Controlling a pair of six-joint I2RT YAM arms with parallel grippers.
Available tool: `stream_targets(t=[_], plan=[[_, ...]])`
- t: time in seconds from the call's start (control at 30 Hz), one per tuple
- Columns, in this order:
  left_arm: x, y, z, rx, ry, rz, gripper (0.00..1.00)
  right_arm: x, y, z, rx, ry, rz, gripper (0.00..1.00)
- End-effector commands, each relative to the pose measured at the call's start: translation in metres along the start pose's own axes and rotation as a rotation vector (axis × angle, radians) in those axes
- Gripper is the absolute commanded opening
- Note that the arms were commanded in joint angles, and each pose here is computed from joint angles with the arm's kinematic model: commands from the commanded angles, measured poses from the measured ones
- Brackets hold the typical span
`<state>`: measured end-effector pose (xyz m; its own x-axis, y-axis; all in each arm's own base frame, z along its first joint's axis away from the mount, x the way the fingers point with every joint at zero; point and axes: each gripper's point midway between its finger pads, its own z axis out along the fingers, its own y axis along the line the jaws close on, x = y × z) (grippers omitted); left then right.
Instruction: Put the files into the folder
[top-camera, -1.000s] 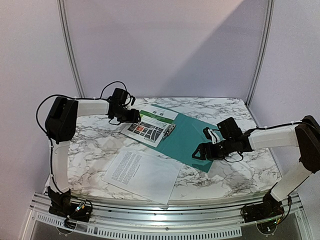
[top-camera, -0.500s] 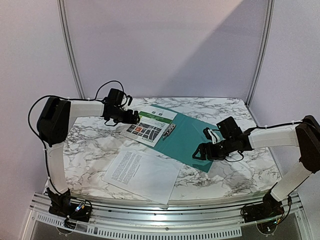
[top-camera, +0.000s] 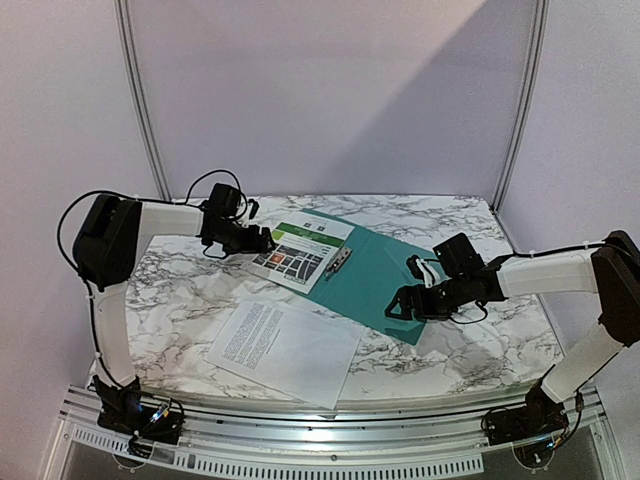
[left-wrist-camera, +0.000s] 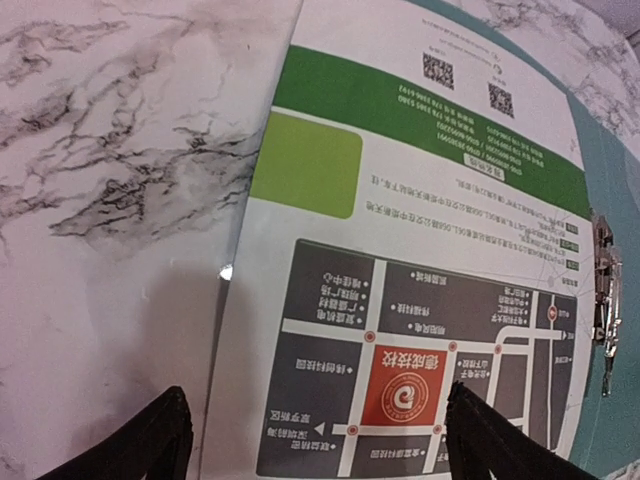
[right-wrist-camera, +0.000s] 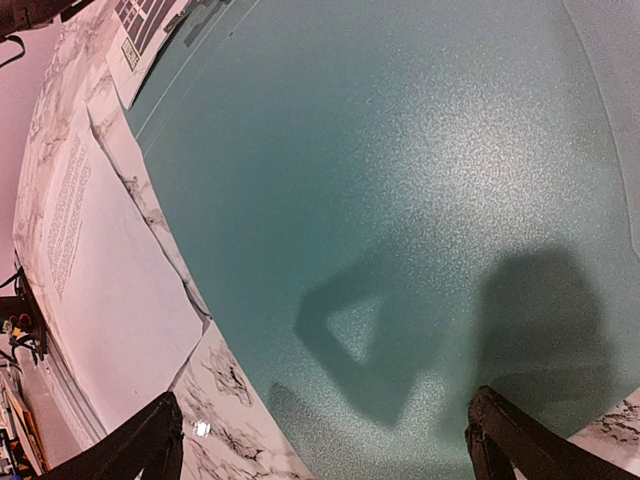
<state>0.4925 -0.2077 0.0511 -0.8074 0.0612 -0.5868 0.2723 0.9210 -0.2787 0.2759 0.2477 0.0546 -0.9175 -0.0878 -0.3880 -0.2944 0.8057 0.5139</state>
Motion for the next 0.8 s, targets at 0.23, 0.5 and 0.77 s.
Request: stream_targets(t=[0.23, 0.5, 0.77], plan=[[0.067, -0.03, 0.02, 0.105, 0.12, -0.084, 0.87, 0.002, -0.002, -0.004, 0.017, 0.006, 0.012, 0.99], [0.088, -0.056, 0.013, 0.128, 0.129, -0.094, 0.85, 0.0, -0.003, -0.008, 0.033, 0.001, 0.002, 0.99], [0.12, -0.076, -0.009, 0.146, 0.136, -0.107, 0.84, -0.007, -0.008, -0.02, 0.09, -0.026, -0.025, 0.99]])
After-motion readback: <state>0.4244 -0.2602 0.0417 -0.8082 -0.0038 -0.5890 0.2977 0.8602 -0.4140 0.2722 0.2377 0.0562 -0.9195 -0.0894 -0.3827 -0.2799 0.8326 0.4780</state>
